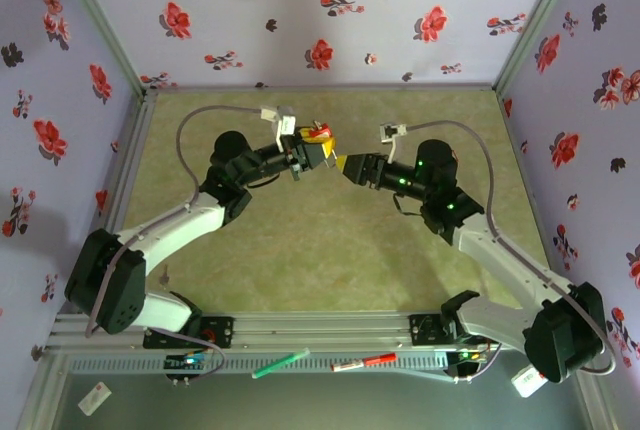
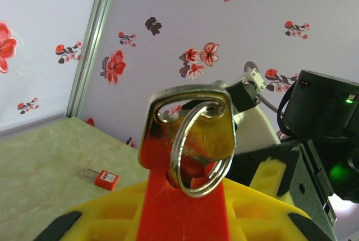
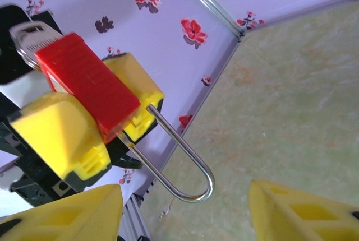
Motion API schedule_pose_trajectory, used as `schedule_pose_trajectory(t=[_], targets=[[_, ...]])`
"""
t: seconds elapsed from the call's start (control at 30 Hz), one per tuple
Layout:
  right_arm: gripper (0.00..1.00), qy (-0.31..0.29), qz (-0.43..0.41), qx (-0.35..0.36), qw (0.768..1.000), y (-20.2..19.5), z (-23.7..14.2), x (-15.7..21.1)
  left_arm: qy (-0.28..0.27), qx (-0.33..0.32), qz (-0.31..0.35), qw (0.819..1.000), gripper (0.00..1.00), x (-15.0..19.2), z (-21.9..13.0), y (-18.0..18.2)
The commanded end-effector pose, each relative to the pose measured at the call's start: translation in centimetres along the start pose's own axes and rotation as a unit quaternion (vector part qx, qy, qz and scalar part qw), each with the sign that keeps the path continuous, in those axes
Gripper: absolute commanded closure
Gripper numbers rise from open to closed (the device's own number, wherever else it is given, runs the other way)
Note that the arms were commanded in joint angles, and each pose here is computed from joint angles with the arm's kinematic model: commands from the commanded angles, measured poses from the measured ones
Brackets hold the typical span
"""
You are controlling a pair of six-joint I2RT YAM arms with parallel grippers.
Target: Unlock with the key
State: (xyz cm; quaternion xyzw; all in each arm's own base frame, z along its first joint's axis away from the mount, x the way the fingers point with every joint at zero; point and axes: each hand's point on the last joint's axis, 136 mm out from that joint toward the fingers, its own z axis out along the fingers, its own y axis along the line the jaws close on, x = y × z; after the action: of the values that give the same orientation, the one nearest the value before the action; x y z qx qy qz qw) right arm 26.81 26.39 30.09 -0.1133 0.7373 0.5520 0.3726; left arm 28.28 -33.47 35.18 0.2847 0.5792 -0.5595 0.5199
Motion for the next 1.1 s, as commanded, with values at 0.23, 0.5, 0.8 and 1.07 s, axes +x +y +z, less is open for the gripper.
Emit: schedule_pose_trajectory(t=[0.23,0.5,0.8,1.07], targets=[[0.39,0.013,0.006,0.041,0.999,-1.7,0.6,0.5,-0.016,0.045,0.023,0.999,1.0,-1.2,0.1,-1.9],[0.39,0.03,0.034,0.057,0.997,-3.5,2.6,0.4,0.0,0.101,0.019,0.995,1.0,-0.3,0.2,-3.7],[0.3,0.071,0.039,0.117,0.99,-5.9,0.8,1.6,0.112,0.048,0.089,0.989,1.0,5.4,-0.2,-0.7],[0.23,0.079,0.083,0.289,0.95,-12.8,-8.2,3.3,0.248,-0.101,0.248,0.931,1.0,11.5,-2.8,7.0]])
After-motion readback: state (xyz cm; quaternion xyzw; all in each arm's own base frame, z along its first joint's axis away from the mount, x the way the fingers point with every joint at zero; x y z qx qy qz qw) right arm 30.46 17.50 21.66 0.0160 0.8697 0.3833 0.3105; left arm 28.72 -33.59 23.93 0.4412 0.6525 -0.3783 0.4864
